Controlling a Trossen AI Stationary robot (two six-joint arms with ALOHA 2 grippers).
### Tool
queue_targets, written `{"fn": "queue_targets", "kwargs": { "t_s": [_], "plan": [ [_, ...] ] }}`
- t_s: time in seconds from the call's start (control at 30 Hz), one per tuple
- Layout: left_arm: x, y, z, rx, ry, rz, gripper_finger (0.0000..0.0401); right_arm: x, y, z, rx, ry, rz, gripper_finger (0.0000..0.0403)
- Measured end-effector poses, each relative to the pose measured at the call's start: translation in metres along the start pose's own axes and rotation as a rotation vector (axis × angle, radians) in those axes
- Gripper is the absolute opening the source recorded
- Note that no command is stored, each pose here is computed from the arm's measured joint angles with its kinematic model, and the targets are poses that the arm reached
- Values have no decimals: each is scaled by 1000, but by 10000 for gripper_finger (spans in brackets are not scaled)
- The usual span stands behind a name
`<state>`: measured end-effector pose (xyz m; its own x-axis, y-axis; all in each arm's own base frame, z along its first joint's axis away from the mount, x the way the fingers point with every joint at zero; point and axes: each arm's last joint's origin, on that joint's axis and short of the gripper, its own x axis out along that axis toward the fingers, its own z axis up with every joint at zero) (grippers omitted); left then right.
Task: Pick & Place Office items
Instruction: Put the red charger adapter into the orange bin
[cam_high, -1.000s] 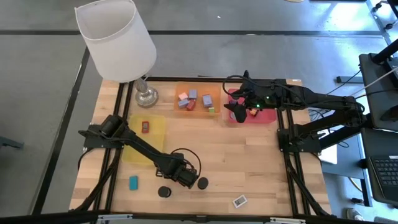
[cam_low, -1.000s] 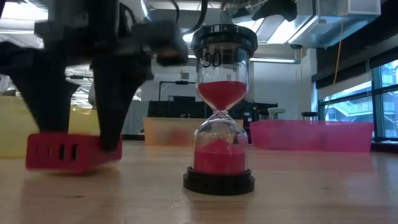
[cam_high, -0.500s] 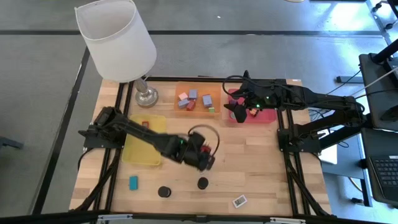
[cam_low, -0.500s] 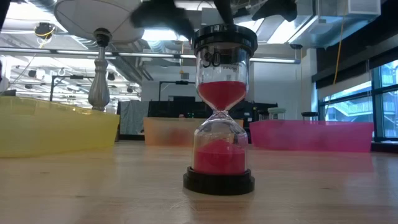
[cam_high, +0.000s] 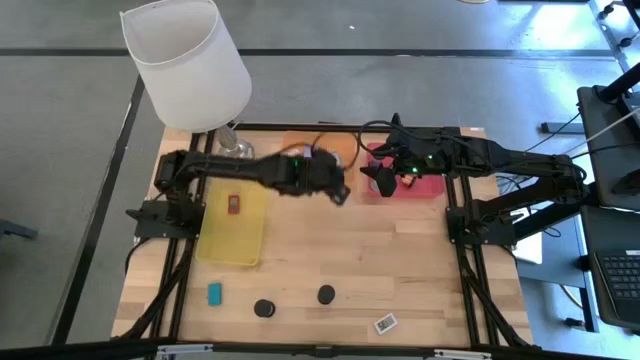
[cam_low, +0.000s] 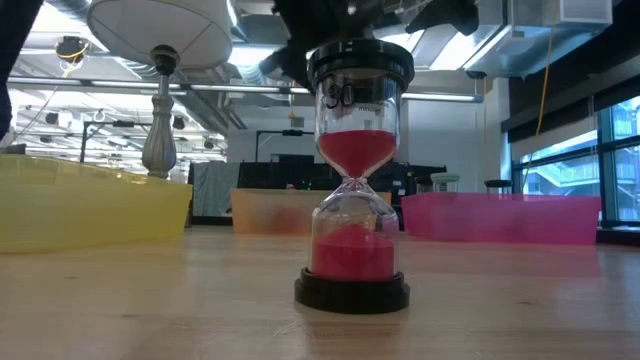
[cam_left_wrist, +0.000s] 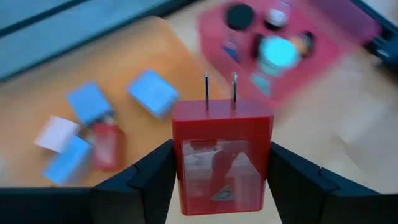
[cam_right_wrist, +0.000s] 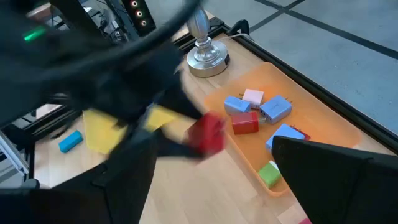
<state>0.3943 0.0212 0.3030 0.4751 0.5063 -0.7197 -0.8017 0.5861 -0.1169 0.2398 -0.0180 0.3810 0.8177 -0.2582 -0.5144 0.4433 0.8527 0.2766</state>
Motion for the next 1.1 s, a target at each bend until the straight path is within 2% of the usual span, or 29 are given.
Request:
{"fn": "queue_targets", "kwargs": {
  "t_s": [0.27,0.53,0.77,1.1],
  "plan": [
    [30,48,40,-67,-24,129,216,0,0,0,0,0,0,322],
    [50,84,61,-138,-46,241,216,0,-1,0,0,-15,-29,322],
    [61,100,61,-147,-71,341,216,0,-1,0,0,-15,-31,322],
    [81,108,40,-154,-41,362,216,0,-2,1,-1,-31,-62,322]
  ]
}}
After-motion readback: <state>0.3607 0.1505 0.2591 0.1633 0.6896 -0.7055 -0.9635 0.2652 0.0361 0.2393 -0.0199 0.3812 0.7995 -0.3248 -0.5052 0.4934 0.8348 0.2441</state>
